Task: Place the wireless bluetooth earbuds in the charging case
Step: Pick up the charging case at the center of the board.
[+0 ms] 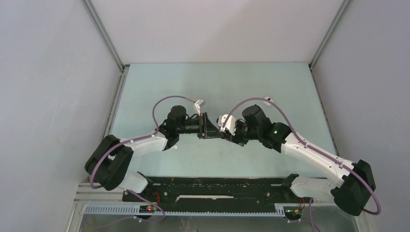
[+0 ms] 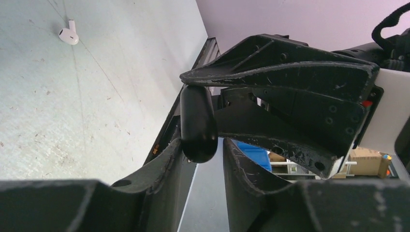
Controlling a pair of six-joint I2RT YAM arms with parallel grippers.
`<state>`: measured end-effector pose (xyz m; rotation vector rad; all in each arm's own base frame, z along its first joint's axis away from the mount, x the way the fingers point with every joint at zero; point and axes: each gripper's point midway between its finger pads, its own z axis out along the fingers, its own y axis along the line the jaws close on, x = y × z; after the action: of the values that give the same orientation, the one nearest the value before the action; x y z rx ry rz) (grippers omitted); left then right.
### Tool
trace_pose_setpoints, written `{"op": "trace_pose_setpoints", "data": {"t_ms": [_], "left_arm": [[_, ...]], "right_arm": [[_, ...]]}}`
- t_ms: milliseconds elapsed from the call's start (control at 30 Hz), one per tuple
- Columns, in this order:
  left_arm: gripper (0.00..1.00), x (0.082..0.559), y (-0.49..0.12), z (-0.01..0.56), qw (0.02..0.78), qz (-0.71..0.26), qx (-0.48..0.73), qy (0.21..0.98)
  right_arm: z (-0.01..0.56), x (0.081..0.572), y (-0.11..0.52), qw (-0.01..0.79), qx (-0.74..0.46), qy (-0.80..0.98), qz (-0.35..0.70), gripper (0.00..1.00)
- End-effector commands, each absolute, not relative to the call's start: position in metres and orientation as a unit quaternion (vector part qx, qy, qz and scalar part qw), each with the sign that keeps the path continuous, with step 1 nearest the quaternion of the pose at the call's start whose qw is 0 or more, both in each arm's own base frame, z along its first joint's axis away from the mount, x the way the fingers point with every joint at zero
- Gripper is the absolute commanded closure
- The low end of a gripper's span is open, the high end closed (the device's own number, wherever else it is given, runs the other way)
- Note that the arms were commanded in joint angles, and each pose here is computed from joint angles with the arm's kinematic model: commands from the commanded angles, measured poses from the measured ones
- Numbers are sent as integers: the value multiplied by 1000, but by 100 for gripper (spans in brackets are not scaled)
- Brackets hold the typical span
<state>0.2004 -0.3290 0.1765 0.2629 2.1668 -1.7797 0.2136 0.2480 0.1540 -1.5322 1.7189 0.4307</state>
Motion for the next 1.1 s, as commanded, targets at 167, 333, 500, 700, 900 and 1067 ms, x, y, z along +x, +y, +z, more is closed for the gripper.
{"op": "trace_pose_setpoints", "data": {"t_ms": [167,333,500,700,900,1067], "left_arm": [[66,202,-340,193,166,-643,111,739],[73,199,-341,189,161,-643,119,740],[99,195,-334,194,204,-637,147,728],[100,191,-326,182,272,-581,205,739],[100,168,-332,163,351,-470,333,738],[100,155,-339,162,381,-463,367,711]], "right_arm": [[166,213,259,411,-608,654,183,76],[167,211,260,410,-604,656,190,64],[178,203,257,394,-573,664,274,46],[206,193,248,374,-528,657,387,37],[219,189,234,327,-487,648,485,39],[210,169,228,257,-503,626,538,48]]}}
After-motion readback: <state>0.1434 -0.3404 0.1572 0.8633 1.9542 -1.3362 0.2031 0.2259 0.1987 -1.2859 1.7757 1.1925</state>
